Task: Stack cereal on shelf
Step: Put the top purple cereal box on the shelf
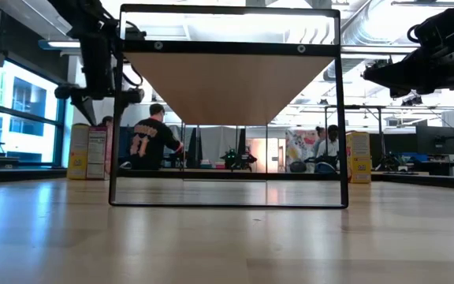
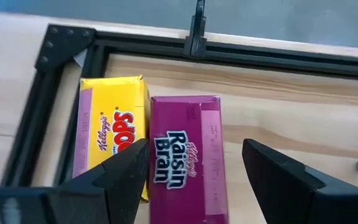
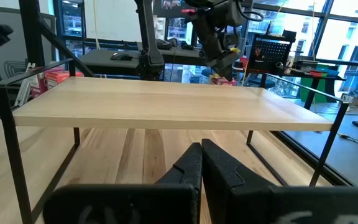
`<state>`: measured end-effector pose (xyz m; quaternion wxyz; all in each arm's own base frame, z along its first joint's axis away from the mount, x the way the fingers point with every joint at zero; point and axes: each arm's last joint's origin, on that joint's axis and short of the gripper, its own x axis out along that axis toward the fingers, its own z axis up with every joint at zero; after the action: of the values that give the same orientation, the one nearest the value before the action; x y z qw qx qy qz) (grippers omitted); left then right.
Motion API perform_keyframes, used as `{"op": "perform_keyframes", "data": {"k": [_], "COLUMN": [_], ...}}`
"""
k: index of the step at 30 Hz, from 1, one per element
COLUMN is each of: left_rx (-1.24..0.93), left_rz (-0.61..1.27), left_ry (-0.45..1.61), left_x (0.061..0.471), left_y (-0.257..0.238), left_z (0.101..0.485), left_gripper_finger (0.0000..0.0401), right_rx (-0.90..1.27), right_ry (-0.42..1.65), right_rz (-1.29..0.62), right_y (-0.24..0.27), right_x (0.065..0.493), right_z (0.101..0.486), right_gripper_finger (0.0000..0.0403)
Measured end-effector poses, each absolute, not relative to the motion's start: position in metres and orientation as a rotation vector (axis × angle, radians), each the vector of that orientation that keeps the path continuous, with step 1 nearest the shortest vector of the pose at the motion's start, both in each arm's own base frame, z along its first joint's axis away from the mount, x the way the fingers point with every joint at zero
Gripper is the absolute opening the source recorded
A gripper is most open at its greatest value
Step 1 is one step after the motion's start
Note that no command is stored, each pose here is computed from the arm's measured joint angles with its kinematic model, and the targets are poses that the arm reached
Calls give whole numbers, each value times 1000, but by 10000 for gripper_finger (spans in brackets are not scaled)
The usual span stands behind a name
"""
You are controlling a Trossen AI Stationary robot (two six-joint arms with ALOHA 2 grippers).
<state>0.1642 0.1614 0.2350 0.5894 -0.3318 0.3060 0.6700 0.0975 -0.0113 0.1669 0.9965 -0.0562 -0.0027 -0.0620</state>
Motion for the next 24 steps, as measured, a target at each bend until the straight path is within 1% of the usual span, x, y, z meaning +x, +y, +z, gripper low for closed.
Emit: {"op": "perform_keyframes", "data": {"k": [5,11,21,24], "left_rx": [-703,-696,-771,-799], "left_rz": [1580,1597,1534,1543], "left_ry": [770,795,712,682], "left_x": [158,150,154,155], "left_y": [166,173,176,176], "left_z": [235,235,237,237], "left_gripper_finger": [252,252,252,252], "right_rx": [-113,-112,-113,-112], "right_ry": [-6,-5,-6,-6], "right_rz": [-125,-125,-124,-124], "right_y": [-11,-11,-11,-11], "right_x": [97,97,97,97], "right_z": [167,167,167,167], "right_gripper_finger": [0,0,0,0]}}
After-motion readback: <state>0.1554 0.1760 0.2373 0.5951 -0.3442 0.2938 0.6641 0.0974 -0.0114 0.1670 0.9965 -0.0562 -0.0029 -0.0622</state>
